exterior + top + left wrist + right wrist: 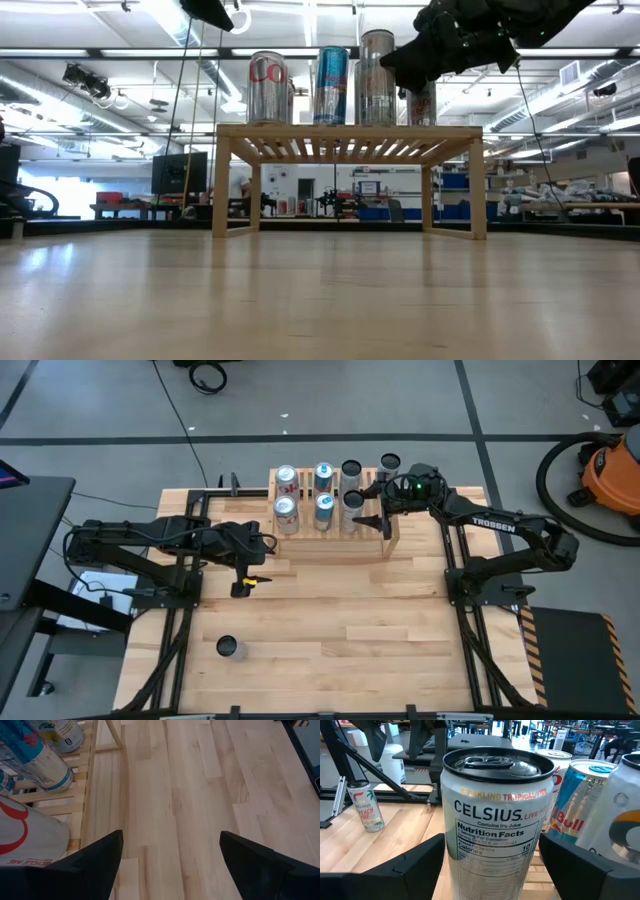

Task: Place canned beverage on shelf
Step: Put the white-yellow soda can aligned with the other white-yellow soda can on the shelf

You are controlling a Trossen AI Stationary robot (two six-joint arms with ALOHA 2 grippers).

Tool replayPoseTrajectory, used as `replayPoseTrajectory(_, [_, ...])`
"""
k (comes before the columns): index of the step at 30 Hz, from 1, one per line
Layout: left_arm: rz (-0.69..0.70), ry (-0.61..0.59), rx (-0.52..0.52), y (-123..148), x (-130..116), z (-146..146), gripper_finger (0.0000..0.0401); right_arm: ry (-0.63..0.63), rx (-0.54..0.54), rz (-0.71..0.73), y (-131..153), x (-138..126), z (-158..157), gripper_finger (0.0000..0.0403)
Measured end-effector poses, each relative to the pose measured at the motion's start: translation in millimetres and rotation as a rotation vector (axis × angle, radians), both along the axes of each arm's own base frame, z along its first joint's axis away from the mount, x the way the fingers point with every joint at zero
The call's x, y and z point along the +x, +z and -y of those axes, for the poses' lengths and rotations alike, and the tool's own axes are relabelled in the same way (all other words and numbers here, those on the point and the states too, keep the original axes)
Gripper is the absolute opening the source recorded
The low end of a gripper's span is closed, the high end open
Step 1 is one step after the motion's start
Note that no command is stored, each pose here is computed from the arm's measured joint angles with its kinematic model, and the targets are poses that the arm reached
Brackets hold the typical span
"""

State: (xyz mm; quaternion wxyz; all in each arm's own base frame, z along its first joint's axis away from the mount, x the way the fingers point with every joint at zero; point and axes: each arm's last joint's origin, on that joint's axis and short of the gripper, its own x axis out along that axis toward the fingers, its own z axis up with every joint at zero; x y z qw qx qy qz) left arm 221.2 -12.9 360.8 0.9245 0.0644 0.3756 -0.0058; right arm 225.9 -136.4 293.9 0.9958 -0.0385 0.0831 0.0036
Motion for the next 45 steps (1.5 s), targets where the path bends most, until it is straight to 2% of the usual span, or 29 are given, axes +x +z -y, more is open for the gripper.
replayPoseTrajectory(10, [0.000,0.002,-0.002,0,0,0,0.0334,-0.001,-0.005,0.014,3,-1,-1,0.0337])
replayPoseTrajectory(21, [0.000,0.002,-0.002,0,0,0,0.0334,0.005,-0.042,0.089,21,-13,-9,0.0337])
replayPoseTrajectory(29, [0.000,0.002,-0.002,0,0,0,0.0334,0.017,0.085,0.143,36,-22,-22,0.0337])
replayPoseTrajectory(33, [0.001,0.008,-0.008,0,0,0,0.0334,0.068,0.054,0.168,42,-26,-32,0.0337])
replayPoseTrajectory(37, [0.002,0.025,-0.026,0,0,0,0.0334,0.036,0.019,0.195,48,-31,-35,0.0337])
replayPoseTrajectory(45, [0.003,0.037,-0.038,0,0,0,0.0334,-0.001,0.094,0.166,46,-26,-48,0.0337])
